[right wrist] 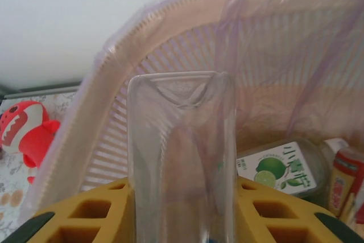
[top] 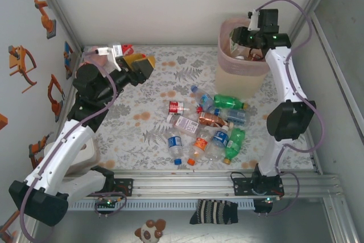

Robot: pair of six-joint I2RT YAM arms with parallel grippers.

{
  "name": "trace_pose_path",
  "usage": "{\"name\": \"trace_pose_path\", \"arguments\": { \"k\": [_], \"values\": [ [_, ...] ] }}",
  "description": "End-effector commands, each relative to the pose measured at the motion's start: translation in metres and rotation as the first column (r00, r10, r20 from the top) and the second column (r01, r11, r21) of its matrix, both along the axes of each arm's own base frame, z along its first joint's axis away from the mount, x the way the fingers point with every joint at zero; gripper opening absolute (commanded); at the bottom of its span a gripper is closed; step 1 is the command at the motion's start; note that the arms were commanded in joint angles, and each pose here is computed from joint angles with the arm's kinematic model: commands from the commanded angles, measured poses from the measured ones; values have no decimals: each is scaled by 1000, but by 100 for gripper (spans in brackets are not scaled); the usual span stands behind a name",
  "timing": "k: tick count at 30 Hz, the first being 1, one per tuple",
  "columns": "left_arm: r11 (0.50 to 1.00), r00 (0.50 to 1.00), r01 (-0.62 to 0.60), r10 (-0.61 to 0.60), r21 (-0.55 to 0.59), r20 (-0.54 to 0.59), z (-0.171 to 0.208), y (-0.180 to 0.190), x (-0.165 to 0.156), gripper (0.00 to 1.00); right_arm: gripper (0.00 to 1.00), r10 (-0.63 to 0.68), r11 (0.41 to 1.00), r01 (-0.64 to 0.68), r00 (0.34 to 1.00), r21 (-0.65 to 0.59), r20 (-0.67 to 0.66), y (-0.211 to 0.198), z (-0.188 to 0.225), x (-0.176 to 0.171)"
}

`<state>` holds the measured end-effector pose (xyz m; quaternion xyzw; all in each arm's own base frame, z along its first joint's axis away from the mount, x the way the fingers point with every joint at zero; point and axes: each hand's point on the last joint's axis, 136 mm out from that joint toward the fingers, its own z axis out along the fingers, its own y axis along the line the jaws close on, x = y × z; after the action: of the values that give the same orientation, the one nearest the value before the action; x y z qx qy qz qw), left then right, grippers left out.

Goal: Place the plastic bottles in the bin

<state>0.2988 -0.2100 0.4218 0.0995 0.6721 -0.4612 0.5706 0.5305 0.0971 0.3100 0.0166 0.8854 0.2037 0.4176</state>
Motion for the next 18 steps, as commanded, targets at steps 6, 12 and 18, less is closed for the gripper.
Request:
{"name": "trace_pose_path", "arguments": {
  "k": [6, 12, 18],
  "values": [
    [992, 992, -122, 122, 19, -13, -7, 24, 1, 94, 33, -44, 998, 51, 989, 48, -142, 0, -63, 12],
    [979, 978, -181, 189, 91, -89, -26, 33, 7, 95, 38, -85, 994, 98, 969, 47, -232, -5, -109, 14],
    [949, 933, -232, 279, 215, -227, -60, 43, 20, 93, 47, -105, 990, 125, 958, 61, -266, -10, -121, 13]
  ]
}}
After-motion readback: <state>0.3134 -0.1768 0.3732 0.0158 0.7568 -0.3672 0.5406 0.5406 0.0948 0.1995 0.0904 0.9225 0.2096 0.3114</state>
